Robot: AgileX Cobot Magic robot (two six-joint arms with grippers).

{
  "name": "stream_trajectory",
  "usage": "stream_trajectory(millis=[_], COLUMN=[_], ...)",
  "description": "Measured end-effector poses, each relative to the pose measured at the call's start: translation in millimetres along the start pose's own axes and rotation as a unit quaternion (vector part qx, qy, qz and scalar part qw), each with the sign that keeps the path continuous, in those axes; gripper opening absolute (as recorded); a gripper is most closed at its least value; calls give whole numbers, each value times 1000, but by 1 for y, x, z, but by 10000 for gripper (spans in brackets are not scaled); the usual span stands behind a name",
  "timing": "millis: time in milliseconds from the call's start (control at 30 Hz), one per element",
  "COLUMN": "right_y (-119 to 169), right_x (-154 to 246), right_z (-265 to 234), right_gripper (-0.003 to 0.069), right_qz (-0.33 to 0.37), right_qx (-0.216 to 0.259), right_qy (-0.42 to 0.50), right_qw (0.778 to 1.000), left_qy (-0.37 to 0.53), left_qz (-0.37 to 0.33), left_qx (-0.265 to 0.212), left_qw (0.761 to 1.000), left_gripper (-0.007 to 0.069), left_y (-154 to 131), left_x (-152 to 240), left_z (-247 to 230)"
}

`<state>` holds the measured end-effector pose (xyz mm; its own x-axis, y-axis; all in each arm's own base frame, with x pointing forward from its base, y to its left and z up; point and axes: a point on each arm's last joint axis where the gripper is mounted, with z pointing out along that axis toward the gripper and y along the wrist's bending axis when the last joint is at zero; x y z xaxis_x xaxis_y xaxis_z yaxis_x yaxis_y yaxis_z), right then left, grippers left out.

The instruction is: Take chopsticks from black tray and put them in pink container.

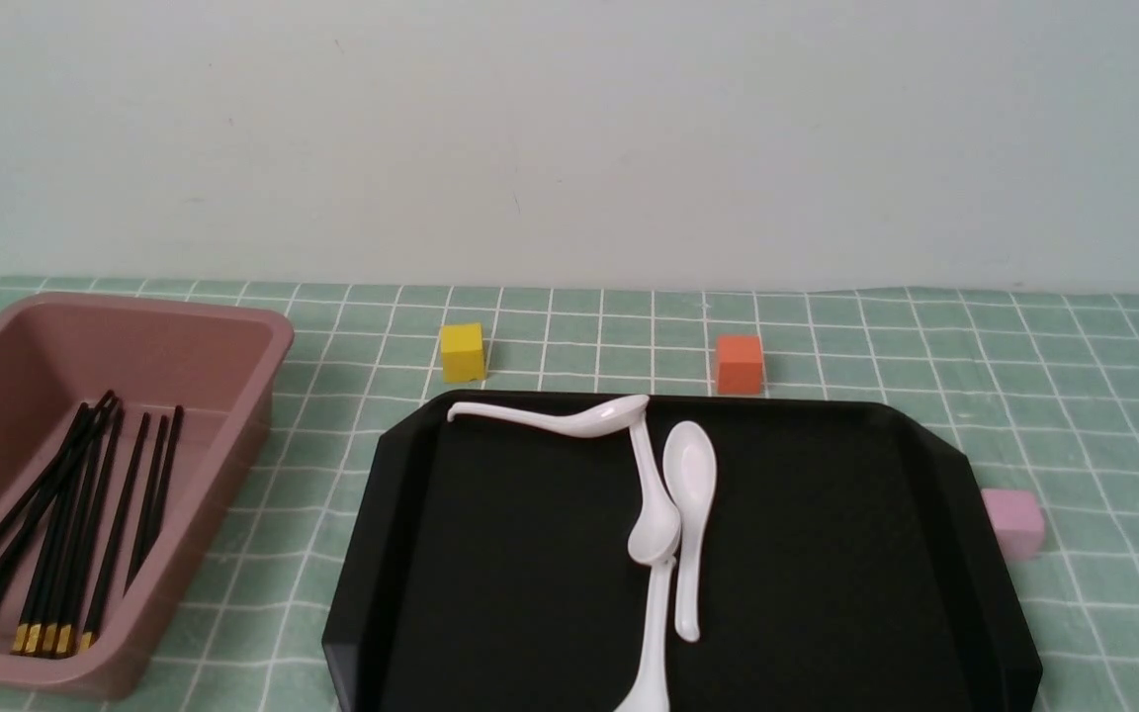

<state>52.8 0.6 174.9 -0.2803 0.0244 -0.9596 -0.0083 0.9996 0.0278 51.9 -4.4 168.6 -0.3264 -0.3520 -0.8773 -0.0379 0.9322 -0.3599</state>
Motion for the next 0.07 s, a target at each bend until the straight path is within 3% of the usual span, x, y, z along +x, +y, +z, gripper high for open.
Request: stream_trajectory(millis=[67], right_y=[0], right_x=[0], right_z=[0], right_gripper=[118], right_qz=[0], right_qx=[0], right_qy=[0], right_qw=[1000], left_qy=[0], left_qz=[0], left_qx=[0], left_qw=[1000], left_gripper=[239], left_y=[0], left_x=[0], left_z=[0])
